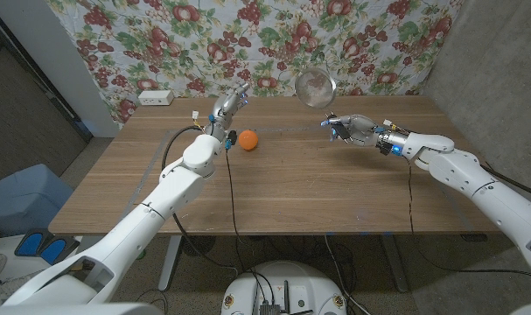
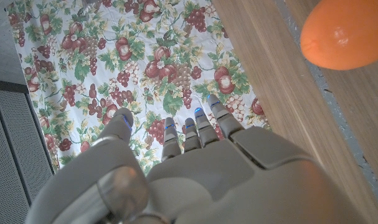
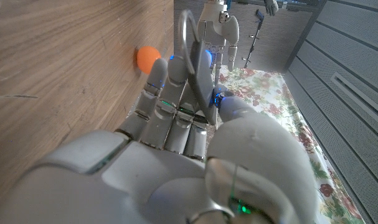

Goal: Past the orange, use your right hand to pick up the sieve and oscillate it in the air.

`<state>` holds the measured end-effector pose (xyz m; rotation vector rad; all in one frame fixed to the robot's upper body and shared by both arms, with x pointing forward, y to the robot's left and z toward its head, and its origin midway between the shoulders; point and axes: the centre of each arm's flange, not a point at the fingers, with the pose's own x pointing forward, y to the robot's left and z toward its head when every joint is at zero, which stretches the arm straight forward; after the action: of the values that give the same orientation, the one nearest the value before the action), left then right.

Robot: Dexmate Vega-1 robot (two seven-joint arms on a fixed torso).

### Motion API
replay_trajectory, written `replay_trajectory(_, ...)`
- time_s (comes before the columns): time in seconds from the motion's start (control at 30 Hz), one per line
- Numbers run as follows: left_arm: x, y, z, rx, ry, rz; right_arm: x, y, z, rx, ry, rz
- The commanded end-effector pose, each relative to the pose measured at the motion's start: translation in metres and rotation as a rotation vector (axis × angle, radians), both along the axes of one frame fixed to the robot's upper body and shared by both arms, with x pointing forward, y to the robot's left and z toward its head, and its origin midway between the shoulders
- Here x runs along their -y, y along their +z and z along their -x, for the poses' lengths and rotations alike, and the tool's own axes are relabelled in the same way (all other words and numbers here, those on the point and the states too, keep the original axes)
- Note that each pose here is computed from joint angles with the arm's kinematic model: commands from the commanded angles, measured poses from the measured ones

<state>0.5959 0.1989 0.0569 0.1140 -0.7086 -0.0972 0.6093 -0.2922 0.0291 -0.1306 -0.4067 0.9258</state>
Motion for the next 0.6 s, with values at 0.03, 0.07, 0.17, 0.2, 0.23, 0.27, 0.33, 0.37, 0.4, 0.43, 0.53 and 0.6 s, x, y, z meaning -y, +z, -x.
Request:
replay_trajectory(0.03, -0.0001, 0.001, -0.0026, -0.004, -0.002, 0.0, -0.0006, 0.0008, -0.0023, -0.016, -0.013, 0.017)
replay_trajectory(0.07, 0.0, 0.001, -0.0028, -0.004, -0.001, 0.0, -0.0002, 0.0006, -0.0025, -0.026, -0.018, 0.019)
replay_trajectory(0.17, 0.0008, 0.0013, -0.0031, -0.004, -0.002, -0.002, 0.0006, 0.0001, -0.0029, -0.04, -0.035, 0.044)
replay_trajectory(0.2, 0.0011, 0.0014, -0.0032, -0.004, -0.003, -0.003, 0.0006, -0.0004, -0.0034, -0.048, -0.026, 0.05)
replay_trajectory(0.23, 0.0014, 0.0015, -0.0033, -0.004, -0.003, -0.003, 0.0005, -0.0007, -0.004, -0.053, -0.021, 0.059)
replay_trajectory(0.27, 0.0016, 0.0016, -0.0033, -0.004, -0.002, -0.003, 0.0003, -0.0008, -0.0043, -0.061, -0.023, 0.072)
replay_trajectory(0.33, 0.0022, 0.0017, -0.0036, -0.005, -0.004, -0.002, 0.0002, -0.001, -0.0052, -0.077, -0.032, 0.112)
replay_trajectory(0.37, 0.0025, 0.0017, -0.0038, -0.006, -0.006, -0.003, 0.0001, -0.0014, -0.0059, -0.094, -0.036, 0.125)
replay_trajectory(0.4, 0.0028, 0.0018, -0.004, -0.007, -0.006, -0.004, 0.0, -0.0019, -0.0067, -0.11, -0.039, 0.146)
replay_trajectory(0.43, 0.0029, 0.0018, -0.004, -0.006, -0.006, -0.004, 0.0001, -0.0022, -0.0072, -0.122, -0.051, 0.165)
replay_trajectory(0.53, 0.0031, 0.0018, -0.0043, -0.008, -0.006, -0.003, 0.0003, -0.0029, -0.0086, -0.15, -0.068, 0.223)
replay_trajectory(0.6, 0.0033, 0.0018, -0.0045, -0.008, -0.005, -0.004, 0.0001, -0.0031, -0.0101, -0.163, -0.067, 0.253)
